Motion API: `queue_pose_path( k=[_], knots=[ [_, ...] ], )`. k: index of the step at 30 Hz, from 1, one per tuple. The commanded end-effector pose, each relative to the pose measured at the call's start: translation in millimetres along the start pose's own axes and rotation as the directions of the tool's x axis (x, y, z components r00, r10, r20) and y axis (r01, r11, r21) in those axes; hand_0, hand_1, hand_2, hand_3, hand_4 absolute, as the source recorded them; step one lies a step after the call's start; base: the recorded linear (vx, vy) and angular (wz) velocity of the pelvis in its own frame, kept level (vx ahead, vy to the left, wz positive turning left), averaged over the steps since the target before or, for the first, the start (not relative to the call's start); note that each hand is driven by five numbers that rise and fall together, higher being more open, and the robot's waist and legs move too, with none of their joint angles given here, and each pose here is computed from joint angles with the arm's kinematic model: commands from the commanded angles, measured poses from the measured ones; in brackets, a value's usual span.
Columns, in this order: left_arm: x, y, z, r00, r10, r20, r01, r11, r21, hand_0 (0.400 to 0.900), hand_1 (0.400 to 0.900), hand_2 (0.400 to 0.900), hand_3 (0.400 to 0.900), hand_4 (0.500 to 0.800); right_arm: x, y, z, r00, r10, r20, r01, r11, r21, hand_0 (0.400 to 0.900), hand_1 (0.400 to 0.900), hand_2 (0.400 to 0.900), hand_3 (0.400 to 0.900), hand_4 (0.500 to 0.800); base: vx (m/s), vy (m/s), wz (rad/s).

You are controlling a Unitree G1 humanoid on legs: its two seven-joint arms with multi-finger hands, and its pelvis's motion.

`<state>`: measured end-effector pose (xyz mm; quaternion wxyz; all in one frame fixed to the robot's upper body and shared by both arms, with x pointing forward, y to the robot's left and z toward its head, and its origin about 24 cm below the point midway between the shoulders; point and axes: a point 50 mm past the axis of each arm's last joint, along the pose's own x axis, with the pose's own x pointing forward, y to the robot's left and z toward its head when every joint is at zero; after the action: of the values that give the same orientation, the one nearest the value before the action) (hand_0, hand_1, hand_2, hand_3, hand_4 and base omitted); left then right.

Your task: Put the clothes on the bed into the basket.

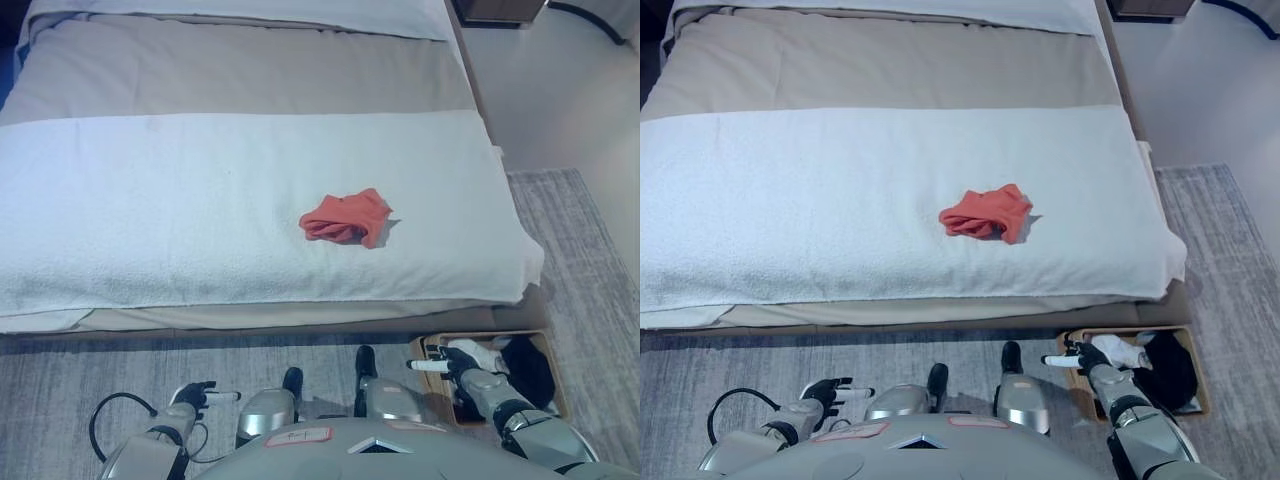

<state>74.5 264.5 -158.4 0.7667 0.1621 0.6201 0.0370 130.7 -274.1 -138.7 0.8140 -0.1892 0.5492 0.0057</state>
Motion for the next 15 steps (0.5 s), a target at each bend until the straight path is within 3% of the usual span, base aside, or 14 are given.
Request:
queue_pose_path(
  k=[1,6,10,15],
  knots=[
    [0.4,16,24,0.997,0.046,0.055,-0.048,0.999,0.025,0.900,0.900,0.900,0.900,0.800,-5,-44,22,0.989,-0.124,0.084,0.132,0.987,-0.092,0.900,0.900,0.900,0.900,0.800,0.077,-0.108,0.12],
    [0.1,20,22,0.998,0.046,0.050,-0.047,0.998,0.032,0.900,0.900,0.900,0.900,0.800,-21,-96,71,0.941,-0.239,0.238,0.283,0.944,-0.168,0.900,0.900,0.900,0.900,0.800,0.075,-0.044,-0.07],
    [-0.2,16,8,0.999,0.032,0.015,-0.032,0.999,0.042,0.900,0.900,0.900,0.900,0.800,-52,-142,138,0.841,-0.328,0.430,0.455,0.859,-0.235,0.900,0.900,0.900,0.900,0.800,0.014,0.020,-0.16],
    [0.4,1,6,1.000,0.006,0.013,-0.007,0.999,0.050,0.900,0.900,0.900,0.900,0.800,-88,-146,230,0.703,-0.310,0.640,0.579,0.772,-0.261,0.900,0.900,0.900,0.900,0.800,-0.070,0.028,-0.01]
  ],
)
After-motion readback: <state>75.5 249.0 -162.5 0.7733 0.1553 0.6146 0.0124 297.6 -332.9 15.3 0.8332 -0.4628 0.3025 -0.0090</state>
